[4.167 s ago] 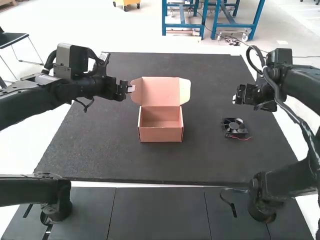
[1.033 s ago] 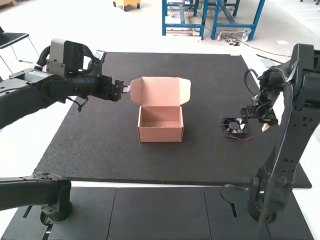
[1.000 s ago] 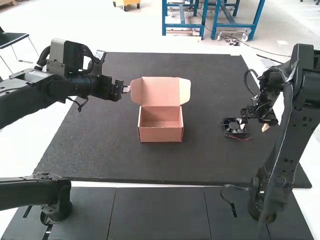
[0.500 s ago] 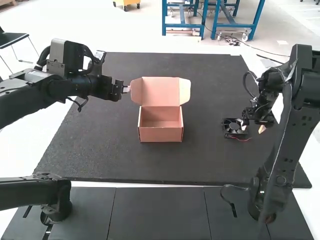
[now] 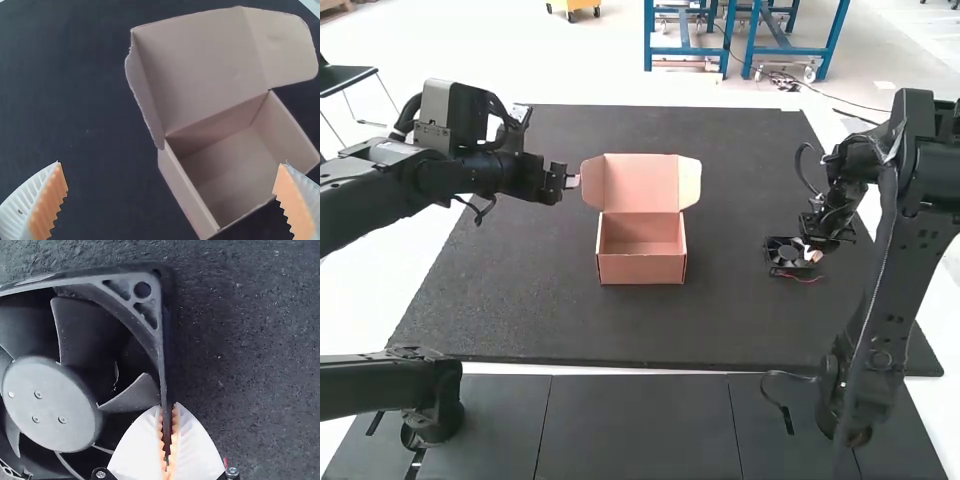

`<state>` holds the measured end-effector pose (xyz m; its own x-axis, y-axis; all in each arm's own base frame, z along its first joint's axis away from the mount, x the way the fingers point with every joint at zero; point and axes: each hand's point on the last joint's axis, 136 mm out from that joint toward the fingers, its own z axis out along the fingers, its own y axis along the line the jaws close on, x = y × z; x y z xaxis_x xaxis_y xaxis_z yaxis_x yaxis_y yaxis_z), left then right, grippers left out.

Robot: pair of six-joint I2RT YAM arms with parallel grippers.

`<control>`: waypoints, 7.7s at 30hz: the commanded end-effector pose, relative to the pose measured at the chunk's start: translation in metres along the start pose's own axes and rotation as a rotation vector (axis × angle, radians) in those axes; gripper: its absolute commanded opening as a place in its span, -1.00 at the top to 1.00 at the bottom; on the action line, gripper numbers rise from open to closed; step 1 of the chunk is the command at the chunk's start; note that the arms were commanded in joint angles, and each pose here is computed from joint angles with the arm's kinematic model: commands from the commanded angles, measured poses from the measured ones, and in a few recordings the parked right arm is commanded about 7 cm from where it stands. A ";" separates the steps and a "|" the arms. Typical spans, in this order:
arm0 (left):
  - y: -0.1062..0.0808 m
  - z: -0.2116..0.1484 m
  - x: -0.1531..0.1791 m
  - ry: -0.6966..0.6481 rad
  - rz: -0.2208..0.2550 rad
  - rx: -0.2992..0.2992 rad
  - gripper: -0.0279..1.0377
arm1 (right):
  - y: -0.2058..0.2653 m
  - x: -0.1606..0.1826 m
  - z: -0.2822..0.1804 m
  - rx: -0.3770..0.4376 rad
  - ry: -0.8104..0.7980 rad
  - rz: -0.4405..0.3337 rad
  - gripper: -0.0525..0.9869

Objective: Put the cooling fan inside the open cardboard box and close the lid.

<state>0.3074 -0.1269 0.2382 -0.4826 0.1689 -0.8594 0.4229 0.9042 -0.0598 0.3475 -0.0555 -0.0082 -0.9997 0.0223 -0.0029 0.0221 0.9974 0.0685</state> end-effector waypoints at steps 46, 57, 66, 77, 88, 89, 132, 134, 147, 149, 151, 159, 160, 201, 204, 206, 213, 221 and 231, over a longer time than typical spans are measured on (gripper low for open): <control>-0.003 -0.062 0.047 0.109 0.148 -0.025 -0.87 | 0.151 0.090 -0.197 -0.327 -0.338 0.006 0.94; -0.001 -0.062 0.044 0.094 0.148 -0.030 -0.87 | 0.201 0.142 -0.180 -0.404 -0.208 -0.030 0.94; 0.000 -0.058 0.043 0.079 0.142 -0.036 -0.87 | 0.240 0.143 -0.158 -0.484 -0.187 -0.074 0.94; -0.001 -0.055 0.042 0.070 0.154 -0.031 -0.87 | 0.283 0.141 -0.127 -0.504 -0.114 -0.114 0.94; -0.001 -0.055 0.039 0.059 0.155 -0.034 -0.87 | 0.330 0.109 -0.119 -0.489 -0.115 -0.197 0.94; -0.001 -0.056 0.038 0.056 0.155 -0.035 -0.87 | 0.331 0.105 -0.117 -0.478 -0.120 -0.207 0.94; -0.001 -0.063 0.033 0.024 0.139 -0.041 -0.87 | 0.329 0.014 -0.082 -0.291 -0.248 -0.105 0.94; -0.001 -0.063 0.033 0.023 0.139 -0.041 -0.87 | 0.327 0.011 -0.082 -0.290 -0.254 -0.100 0.94; -0.001 -0.065 0.031 0.018 0.121 -0.040 -0.87 | 0.322 0.006 -0.075 -0.280 -0.255 -0.088 0.94; -0.001 -0.065 0.031 0.016 0.119 -0.041 -0.87 | 0.321 0.007 -0.072 -0.278 -0.250 -0.093 0.94; -0.001 -0.066 0.031 0.016 0.118 -0.042 -0.87 | 0.322 0.009 -0.068 -0.272 -0.240 -0.096 0.94; -0.001 -0.067 0.029 0.008 0.115 -0.044 -0.87 | 0.318 0.017 -0.053 -0.254 -0.211 -0.100 0.94; -0.001 -0.067 0.029 0.008 0.114 -0.044 -0.87 | 0.318 0.017 -0.052 -0.253 -0.208 -0.100 0.94; 0.029 -0.030 -0.005 0.019 0.068 -0.184 -0.87 | 0.330 0.025 -0.173 -0.324 -0.327 -0.641 -0.52; 0.039 -0.020 -0.011 0.035 0.068 -0.231 -0.87 | 0.311 0.014 -0.193 -0.273 -0.445 -0.643 -0.52; 0.045 -0.011 -0.009 0.056 0.065 -0.261 -0.87 | 0.299 0.012 -0.198 -0.251 -0.487 -0.624 -0.52; 0.053 0.017 0.010 0.129 0.031 -0.284 -0.87 | 0.269 0.001 -0.223 -0.268 -0.693 -0.442 -0.50; 0.069 0.036 0.042 0.183 -0.006 -0.337 -0.87 | 0.243 -0.005 -0.216 -0.242 -0.818 -0.349 -0.50; 0.085 0.056 0.058 0.204 -0.023 -0.370 -0.87 | 0.232 -0.013 -0.191 -0.233 -0.845 -0.324 -0.49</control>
<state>0.3541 -0.0669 0.1569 -0.6450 0.2020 -0.7370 0.1488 0.9792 0.1382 0.3606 0.1686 0.1895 -0.6405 -0.1502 -0.7531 -0.3720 0.9186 0.1332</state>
